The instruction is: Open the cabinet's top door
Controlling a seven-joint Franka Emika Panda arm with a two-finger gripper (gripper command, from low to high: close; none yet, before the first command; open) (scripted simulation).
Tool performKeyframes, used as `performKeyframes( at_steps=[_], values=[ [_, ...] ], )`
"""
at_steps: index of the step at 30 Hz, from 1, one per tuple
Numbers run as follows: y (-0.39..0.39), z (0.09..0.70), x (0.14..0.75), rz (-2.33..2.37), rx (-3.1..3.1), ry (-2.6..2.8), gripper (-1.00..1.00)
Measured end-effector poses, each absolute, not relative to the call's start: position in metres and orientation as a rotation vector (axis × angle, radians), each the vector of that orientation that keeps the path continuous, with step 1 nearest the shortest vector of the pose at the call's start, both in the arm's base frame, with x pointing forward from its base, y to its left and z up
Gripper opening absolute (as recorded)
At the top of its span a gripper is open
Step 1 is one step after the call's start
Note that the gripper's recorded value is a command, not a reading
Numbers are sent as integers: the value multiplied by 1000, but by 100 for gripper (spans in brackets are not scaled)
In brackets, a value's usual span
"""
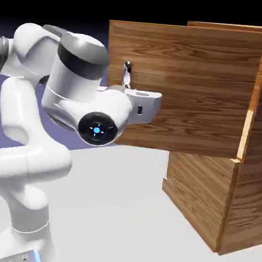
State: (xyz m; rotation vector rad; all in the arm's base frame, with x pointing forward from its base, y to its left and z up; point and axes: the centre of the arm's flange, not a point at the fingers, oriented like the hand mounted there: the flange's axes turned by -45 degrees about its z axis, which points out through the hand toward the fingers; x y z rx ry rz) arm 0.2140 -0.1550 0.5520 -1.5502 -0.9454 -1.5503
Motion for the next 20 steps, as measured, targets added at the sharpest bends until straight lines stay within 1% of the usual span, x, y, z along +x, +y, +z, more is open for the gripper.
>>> performKeyframes(
  at_steps=[10,19,20],
  values=[
    [-231,552,217,-1404,-1404,-1070,-100],
    [-303,552,235,-1255,-1254,-1179,-100],
    [-308,552,237,-1245,-1244,-1186,100]
  ],
)
